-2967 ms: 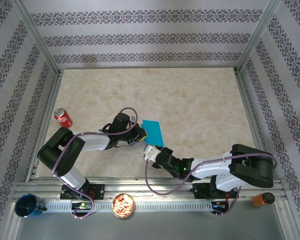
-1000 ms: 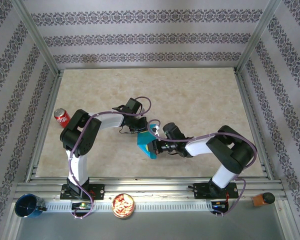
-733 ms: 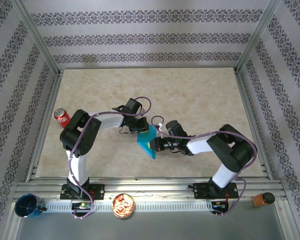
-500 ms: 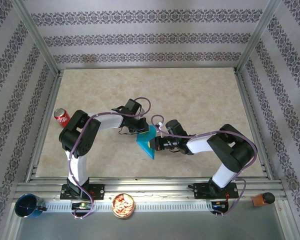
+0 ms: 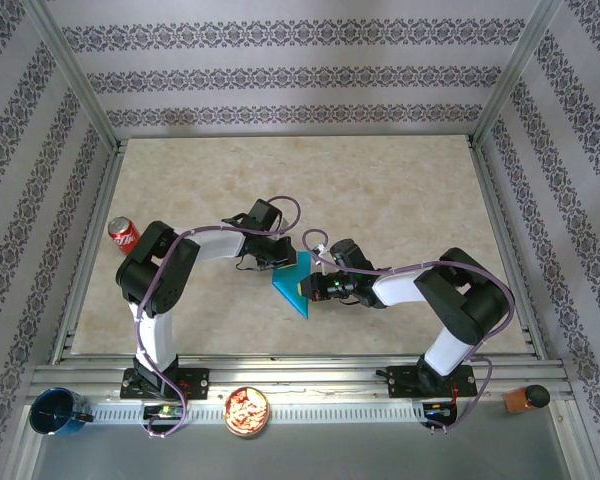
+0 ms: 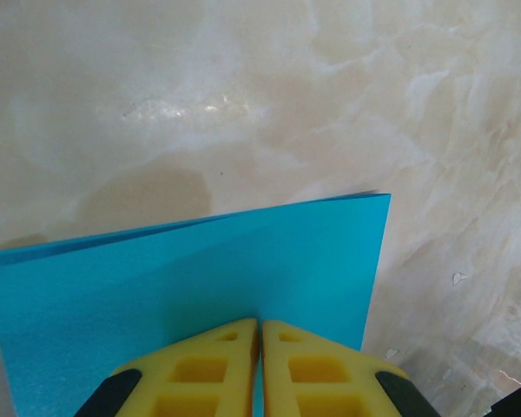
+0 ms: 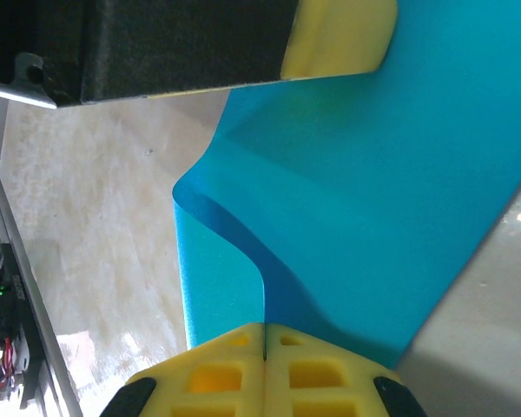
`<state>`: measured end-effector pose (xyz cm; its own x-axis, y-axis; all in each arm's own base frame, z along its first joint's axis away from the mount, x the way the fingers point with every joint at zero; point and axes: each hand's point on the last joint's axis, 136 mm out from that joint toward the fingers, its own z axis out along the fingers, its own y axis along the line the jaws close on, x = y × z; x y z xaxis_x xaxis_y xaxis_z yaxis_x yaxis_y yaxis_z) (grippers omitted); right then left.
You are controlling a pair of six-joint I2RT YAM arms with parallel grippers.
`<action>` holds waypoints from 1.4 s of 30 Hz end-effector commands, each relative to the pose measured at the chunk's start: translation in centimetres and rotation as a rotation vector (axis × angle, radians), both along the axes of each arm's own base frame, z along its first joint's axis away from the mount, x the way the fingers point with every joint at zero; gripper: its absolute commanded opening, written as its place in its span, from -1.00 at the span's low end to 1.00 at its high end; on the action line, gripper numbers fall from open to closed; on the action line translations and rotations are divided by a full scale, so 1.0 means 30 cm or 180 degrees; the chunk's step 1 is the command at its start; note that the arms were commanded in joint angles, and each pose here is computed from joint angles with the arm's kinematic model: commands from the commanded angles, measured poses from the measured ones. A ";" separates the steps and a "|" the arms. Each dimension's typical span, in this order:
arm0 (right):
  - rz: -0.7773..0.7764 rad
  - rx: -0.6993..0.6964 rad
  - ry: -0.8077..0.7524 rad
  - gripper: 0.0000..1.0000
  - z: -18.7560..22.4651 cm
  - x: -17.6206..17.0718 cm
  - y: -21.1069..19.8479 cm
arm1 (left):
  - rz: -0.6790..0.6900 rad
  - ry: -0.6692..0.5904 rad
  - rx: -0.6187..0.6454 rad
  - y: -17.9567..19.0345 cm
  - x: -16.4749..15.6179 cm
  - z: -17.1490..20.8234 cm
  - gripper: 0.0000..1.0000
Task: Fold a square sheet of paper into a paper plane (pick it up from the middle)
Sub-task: Third fold the triangle at the center of the table.
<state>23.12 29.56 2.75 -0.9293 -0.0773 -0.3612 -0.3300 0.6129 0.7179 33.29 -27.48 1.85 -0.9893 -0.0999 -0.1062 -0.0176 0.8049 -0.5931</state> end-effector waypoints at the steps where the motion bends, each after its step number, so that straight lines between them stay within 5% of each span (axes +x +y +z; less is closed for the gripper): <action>1: -0.0024 0.0037 -0.0044 -1.00 0.029 0.031 0.011 | 0.0105 0.0212 0.0167 0.056 -0.045 -0.054 -0.78; 42: 0.0079 -0.0218 0.0110 -1.00 -0.006 -0.010 0.014 | 0.0184 0.0155 0.0091 0.052 -0.038 -0.035 -0.79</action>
